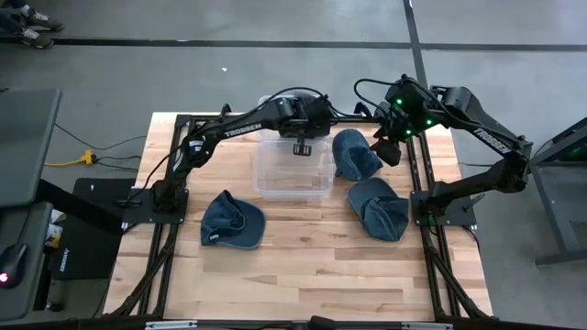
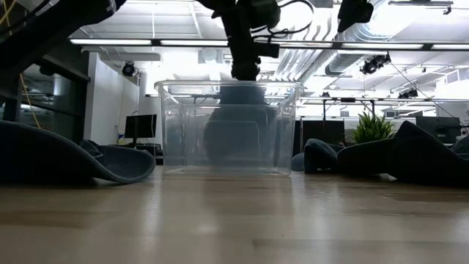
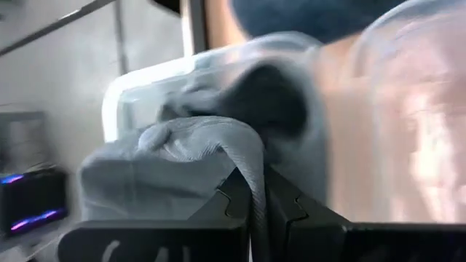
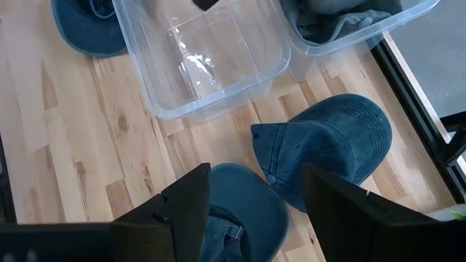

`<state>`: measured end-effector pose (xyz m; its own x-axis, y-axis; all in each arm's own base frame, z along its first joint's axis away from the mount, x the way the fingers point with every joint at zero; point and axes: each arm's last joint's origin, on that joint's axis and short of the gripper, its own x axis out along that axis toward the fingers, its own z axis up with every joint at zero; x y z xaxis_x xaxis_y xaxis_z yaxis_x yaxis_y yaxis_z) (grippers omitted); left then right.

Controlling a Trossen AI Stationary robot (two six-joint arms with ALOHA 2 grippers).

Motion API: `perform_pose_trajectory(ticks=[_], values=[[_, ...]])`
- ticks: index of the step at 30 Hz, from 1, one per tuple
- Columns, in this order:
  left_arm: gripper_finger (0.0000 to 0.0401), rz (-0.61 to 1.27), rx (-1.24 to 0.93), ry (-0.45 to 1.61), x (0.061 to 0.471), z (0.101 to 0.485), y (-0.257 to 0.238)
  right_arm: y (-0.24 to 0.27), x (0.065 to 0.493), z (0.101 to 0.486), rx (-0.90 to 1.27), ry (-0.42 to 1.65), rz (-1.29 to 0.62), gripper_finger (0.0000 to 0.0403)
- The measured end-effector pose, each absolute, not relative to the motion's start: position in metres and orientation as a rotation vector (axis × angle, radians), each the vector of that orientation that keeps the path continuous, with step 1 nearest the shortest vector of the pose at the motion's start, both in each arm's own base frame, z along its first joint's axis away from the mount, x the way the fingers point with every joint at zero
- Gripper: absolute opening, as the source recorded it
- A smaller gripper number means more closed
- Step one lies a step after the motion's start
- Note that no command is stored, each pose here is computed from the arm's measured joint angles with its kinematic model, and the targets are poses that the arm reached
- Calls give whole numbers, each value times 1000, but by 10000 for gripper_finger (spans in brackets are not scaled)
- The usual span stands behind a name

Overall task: Pick & Place hat
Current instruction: Put the gray cap into the top transparent bin

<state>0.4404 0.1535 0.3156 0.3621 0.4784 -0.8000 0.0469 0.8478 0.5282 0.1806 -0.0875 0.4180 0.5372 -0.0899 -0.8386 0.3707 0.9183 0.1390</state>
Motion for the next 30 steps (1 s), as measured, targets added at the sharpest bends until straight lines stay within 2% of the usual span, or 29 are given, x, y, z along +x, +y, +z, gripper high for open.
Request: perform_pose_trajectory(ticks=[4,8,11,15,23,26,30], values=[[4,224,462,1171,441,309,151,-88,181,418,318,969,-280,206],[10,274,427,1157,442,309,152,-88,181,418,319,969,-280,206],[30,292,427,1144,443,309,153,-87,181,418,319,969,-280,206],[81,299,437,1123,445,311,153,-87,181,418,321,968,-280,206],[220,317,448,1176,441,309,153,-87,180,418,325,970,-282,206],[254,355,460,1167,441,315,154,-87,180,418,325,970,-282,206],[277,411,478,1112,440,334,155,-87,180,418,321,971,-280,206]])
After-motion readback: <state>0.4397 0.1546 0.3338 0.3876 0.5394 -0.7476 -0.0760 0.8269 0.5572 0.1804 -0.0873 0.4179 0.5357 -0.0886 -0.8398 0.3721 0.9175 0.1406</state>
